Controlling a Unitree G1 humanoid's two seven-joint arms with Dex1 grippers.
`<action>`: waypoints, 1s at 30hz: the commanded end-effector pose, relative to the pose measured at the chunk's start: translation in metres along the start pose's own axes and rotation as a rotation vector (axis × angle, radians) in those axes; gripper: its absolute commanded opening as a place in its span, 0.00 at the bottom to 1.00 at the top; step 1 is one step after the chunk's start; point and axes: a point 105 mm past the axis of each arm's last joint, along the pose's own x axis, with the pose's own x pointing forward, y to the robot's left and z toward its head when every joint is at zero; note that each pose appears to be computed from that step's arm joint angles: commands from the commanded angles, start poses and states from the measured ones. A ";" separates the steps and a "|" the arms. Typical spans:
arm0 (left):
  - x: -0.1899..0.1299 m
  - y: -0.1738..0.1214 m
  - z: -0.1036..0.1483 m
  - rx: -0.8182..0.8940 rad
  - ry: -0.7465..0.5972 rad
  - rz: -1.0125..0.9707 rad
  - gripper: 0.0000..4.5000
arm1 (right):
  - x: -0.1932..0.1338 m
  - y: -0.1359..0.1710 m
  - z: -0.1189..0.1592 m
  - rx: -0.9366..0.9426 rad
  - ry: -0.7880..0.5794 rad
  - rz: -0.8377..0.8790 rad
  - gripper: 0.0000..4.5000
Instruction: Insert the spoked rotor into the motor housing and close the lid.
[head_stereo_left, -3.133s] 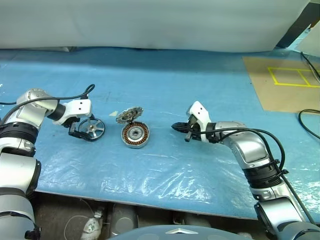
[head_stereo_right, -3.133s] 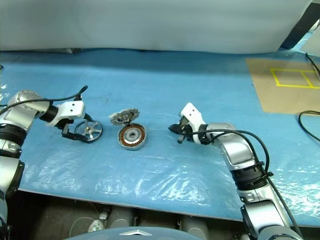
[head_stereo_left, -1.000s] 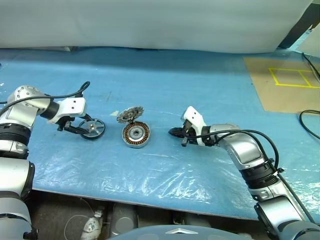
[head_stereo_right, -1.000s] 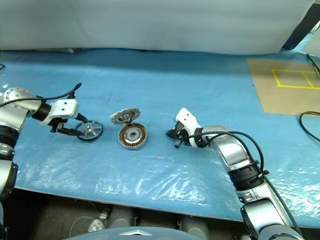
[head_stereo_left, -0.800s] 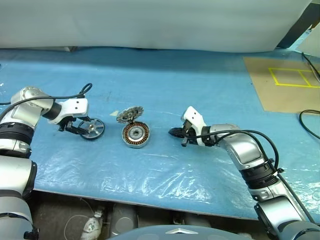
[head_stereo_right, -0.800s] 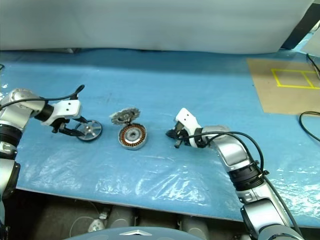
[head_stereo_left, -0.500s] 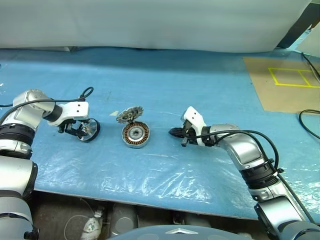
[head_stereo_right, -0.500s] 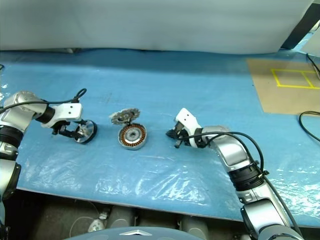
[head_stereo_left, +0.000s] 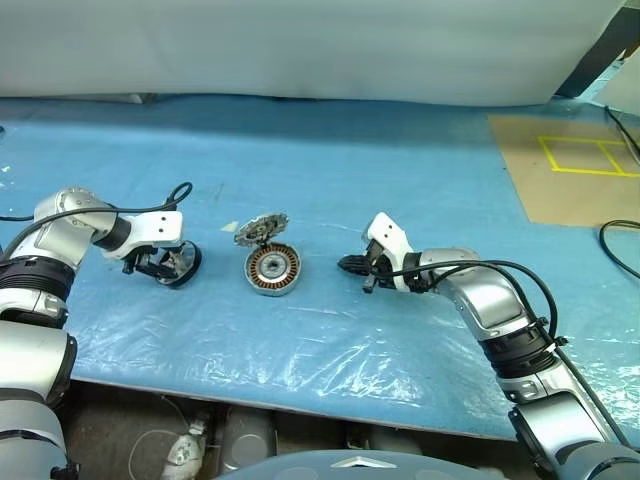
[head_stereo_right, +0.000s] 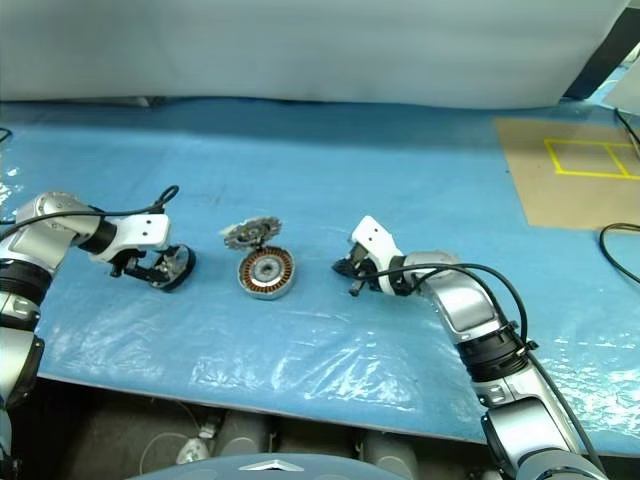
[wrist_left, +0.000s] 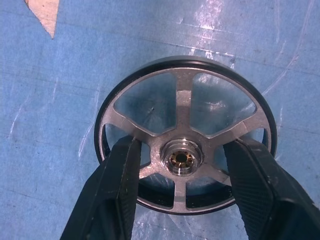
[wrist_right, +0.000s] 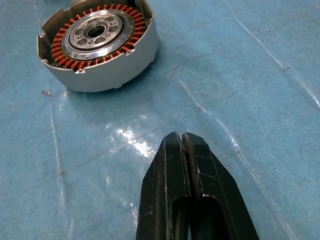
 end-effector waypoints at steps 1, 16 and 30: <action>0.000 -0.001 0.003 0.015 -0.030 0.005 0.50 | 0.000 -0.001 0.009 -0.033 -0.021 0.000 0.00; -0.032 -0.030 0.109 0.143 -0.456 -0.111 0.50 | -0.018 -0.017 0.009 0.000 -0.043 -0.033 0.00; -0.034 0.008 0.091 0.128 -0.280 0.050 0.50 | -0.016 -0.015 0.003 -0.011 -0.026 -0.042 0.00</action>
